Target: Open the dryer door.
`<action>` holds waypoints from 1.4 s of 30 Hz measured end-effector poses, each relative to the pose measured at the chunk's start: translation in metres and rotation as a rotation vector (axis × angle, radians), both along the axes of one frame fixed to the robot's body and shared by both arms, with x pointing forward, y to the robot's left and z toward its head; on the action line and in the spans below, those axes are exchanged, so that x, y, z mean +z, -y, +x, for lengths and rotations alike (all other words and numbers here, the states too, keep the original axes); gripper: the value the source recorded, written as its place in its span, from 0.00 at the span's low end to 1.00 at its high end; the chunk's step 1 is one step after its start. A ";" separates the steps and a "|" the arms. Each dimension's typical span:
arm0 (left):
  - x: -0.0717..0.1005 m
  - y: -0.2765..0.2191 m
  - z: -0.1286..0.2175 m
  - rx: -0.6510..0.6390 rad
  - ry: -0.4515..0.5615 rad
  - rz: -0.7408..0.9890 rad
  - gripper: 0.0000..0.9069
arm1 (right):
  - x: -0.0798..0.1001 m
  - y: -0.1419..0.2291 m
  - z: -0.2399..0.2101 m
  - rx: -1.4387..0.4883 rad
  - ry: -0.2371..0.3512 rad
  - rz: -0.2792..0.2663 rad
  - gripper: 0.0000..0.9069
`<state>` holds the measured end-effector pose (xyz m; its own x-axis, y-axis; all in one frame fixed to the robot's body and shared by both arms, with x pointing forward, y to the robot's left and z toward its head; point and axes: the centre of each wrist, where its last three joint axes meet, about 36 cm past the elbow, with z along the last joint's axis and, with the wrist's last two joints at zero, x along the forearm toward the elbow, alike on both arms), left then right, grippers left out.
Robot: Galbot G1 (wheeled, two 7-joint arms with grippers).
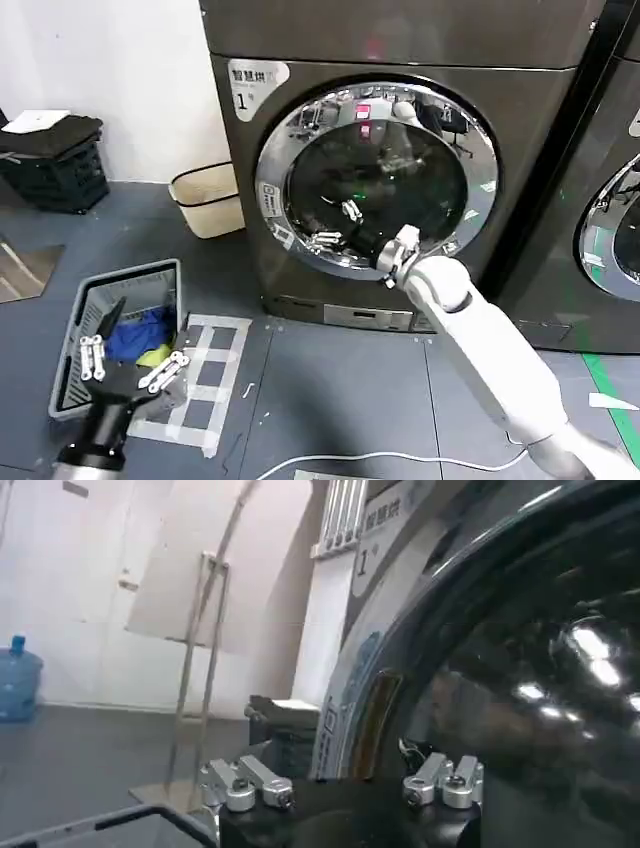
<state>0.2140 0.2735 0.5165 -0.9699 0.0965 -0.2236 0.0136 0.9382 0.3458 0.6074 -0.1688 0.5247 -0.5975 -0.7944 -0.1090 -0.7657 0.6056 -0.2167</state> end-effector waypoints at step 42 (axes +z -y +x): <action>0.006 0.000 -0.005 0.001 0.009 0.011 1.00 | -0.010 -0.049 0.047 0.019 -0.033 -0.019 1.00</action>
<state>0.2088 0.2736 0.5224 -0.9679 0.0978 -0.2316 0.0092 0.9344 0.3561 0.6546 -0.1195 0.5145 -0.5852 -0.8075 -0.0743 -0.7839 0.5868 -0.2029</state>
